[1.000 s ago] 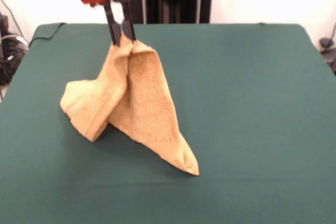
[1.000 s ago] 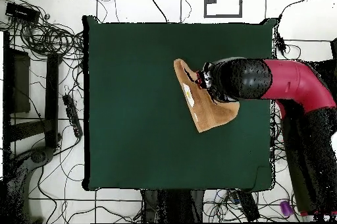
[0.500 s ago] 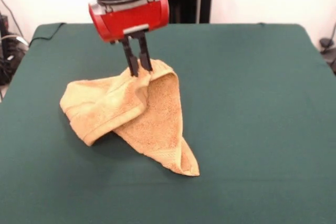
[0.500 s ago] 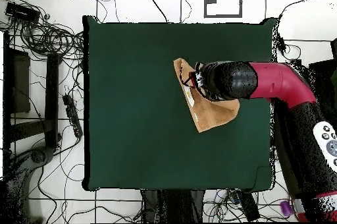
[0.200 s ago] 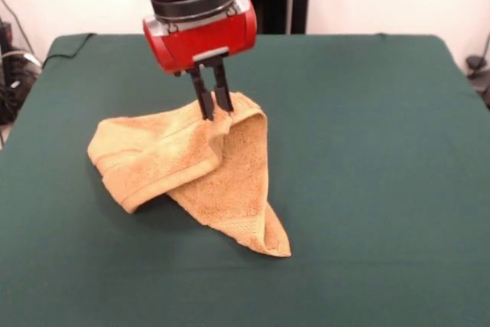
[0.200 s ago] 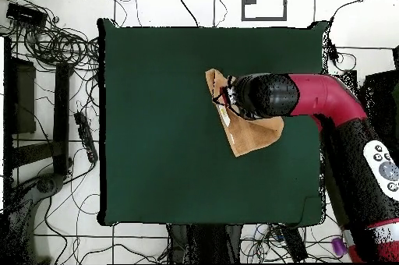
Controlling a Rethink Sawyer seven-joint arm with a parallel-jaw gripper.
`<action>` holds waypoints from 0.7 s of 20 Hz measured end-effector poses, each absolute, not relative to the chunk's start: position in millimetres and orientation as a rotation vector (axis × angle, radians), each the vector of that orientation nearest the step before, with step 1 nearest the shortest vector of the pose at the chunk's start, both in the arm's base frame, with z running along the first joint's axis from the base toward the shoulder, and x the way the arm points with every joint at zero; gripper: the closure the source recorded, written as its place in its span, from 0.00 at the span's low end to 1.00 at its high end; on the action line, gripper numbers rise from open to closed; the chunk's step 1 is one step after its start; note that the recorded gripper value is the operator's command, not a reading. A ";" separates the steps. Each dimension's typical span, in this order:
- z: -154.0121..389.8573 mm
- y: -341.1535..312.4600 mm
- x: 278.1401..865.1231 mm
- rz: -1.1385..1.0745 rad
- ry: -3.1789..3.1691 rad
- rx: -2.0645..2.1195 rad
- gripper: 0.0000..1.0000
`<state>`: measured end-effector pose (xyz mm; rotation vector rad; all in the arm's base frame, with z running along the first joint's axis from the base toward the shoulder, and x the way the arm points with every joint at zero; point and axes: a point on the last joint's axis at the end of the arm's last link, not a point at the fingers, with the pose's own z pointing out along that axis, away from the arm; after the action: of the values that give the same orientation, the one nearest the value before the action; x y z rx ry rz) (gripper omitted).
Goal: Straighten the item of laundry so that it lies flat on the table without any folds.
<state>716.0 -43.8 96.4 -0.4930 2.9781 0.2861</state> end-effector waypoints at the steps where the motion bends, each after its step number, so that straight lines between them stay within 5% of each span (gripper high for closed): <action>1: 93.8 -42.1 715.5 0.294 2.979 -0.496 1.00; 14: 88.6 -29.5 731.5 0.345 2.942 -0.498 1.00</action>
<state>731.5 -29.5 88.6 -0.4983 2.9417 0.3448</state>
